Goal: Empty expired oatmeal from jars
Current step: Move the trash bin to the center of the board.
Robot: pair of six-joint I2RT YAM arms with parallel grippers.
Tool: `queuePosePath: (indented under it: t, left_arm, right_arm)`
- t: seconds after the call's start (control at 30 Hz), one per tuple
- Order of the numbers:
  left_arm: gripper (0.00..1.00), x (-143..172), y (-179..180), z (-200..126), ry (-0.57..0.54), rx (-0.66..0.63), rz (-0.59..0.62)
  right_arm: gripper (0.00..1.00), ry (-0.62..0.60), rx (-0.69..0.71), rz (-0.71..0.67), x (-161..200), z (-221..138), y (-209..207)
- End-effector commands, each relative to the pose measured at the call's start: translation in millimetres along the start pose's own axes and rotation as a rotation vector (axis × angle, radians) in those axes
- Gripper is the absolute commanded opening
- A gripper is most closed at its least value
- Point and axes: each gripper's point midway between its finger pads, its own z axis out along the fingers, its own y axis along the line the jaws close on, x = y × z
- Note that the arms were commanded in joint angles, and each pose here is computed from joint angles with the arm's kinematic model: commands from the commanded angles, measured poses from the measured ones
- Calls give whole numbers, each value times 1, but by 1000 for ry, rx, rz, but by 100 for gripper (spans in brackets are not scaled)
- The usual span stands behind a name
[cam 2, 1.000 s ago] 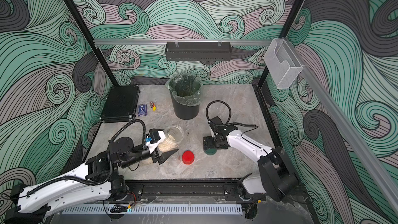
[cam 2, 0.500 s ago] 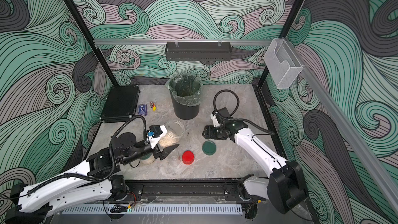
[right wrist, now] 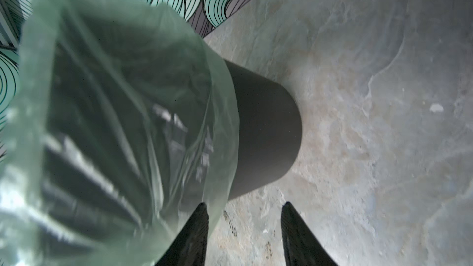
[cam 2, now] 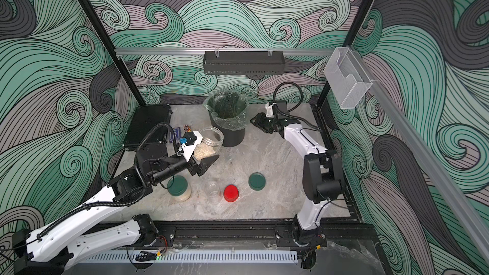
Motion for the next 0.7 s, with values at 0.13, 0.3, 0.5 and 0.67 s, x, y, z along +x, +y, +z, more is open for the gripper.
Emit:
queuePosePath:
  t: [0.13,0.3,0.5,0.67]
  left_arm:
    - [37,-39,16,-6,-117,-22,-39]
    - [37,-41,18,-6,-109,-21,-53]
    - [37,-39,20,-12,-102,-32,-46]
    - [37,-37,20,-15,-98,-29,-45]
  right_arm:
    - [48,-84,-81,7,-56,19,14]
    - [49,-76,-97,17,-80,43,6]
    - [51,-24,-174,2,-92,69,13]
    - [52,-7,-219,10,-106,88,18]
